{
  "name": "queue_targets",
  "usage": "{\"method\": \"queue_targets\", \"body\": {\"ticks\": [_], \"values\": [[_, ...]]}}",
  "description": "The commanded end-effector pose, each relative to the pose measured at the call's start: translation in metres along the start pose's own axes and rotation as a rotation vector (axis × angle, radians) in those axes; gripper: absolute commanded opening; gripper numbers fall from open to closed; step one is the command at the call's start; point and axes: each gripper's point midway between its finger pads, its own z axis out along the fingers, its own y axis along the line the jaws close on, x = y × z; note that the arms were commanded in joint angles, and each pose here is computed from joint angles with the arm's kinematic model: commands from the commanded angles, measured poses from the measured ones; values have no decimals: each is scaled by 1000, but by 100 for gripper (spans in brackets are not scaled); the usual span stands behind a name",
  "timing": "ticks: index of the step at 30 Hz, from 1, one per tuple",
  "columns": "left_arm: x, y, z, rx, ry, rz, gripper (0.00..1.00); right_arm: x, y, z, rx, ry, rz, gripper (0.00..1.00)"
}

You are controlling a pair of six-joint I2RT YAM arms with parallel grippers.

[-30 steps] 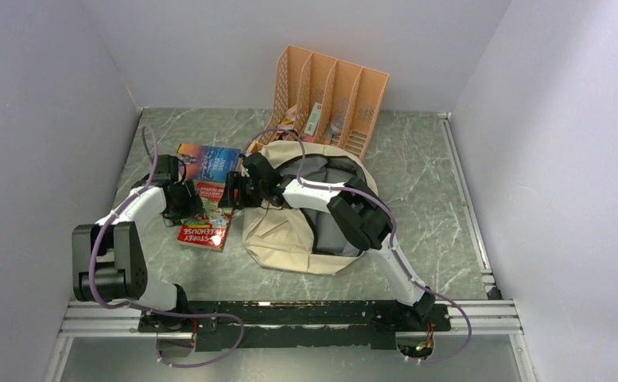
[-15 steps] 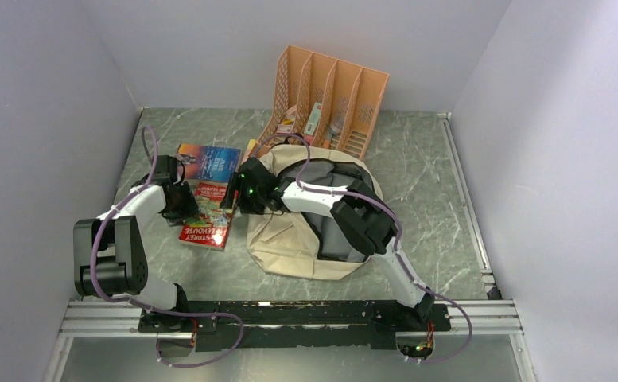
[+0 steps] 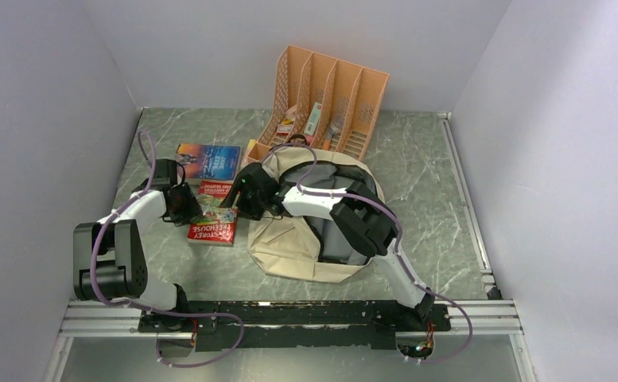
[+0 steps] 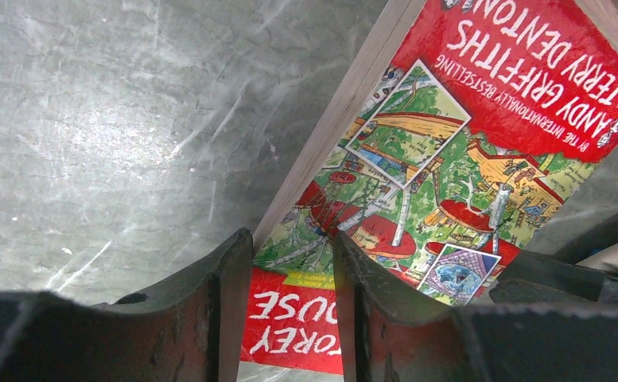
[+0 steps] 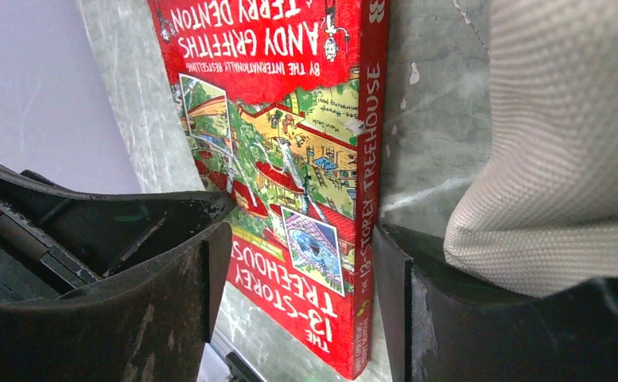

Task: Pack the student bag
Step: Pick up the book from the center of the board.

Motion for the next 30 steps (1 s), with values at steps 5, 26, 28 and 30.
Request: {"method": "queue_targets", "body": {"ticks": [5,26,28,30], "values": [[43,-7,14,34,130,7,44,36,-36,23,-28,148,41,64],[23,-16,5,-24,71,80,56,5,-2,-1,-95,-11,-122,56],[10,-15,1,-54,41,90,59,1,-11,-3,-44,-32,-140,58],[-2,-14,0,-74,13,96,61,1,-18,-4,-15,-36,-152,60]]}}
